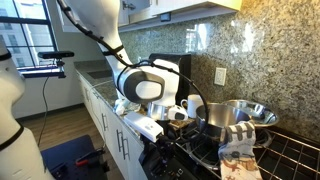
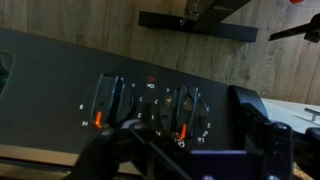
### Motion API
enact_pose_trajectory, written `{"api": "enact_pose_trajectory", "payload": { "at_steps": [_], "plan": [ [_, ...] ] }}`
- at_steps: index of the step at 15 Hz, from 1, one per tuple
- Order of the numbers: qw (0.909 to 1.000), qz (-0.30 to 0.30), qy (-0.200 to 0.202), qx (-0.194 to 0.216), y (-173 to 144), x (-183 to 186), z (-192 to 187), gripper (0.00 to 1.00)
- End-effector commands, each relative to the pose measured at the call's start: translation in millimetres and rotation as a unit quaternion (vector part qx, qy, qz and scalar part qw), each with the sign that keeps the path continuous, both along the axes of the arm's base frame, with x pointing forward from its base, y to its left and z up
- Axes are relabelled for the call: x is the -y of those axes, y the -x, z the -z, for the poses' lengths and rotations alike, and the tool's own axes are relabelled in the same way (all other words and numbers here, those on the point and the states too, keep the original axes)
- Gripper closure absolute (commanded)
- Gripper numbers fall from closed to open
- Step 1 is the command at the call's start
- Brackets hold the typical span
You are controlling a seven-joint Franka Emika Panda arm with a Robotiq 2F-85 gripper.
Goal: Turn the left switch to the left
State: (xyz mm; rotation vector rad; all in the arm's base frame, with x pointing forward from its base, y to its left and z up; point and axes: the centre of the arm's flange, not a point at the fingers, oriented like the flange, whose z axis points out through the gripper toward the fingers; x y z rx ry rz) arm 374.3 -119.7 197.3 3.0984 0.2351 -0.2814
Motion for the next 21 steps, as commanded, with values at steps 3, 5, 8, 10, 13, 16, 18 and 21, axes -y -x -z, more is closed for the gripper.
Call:
{"api": "enact_pose_trajectory", "payload": {
  "at_steps": [3,5,8,10,13,16,18,21],
  "plan": [
    [0.9999,0.001,-0.004,0.012,-3.6,-1.0,-0.7,0.58],
    [0.9999,0.001,-0.003,0.012,-3.6,-1.5,-0.7,0.73],
    [0.9999,0.005,-0.002,0.015,-4.1,1.6,-1.7,0.94],
    [0.9999,0.008,-0.002,0.015,-3.3,1.7,-1.1,0.93],
    [0.9999,0.009,0.0,0.015,-3.2,0.8,-2.1,0.92],
    [0.9999,0.007,0.0,0.016,-3.2,-1.0,-3.1,0.92],
    [0.9999,0.007,0.0,0.016,-3.7,-2.0,-2.3,0.92],
    [0.9998,0.002,-0.003,0.019,-6.2,-6.8,5.1,0.91]
  ]
}}
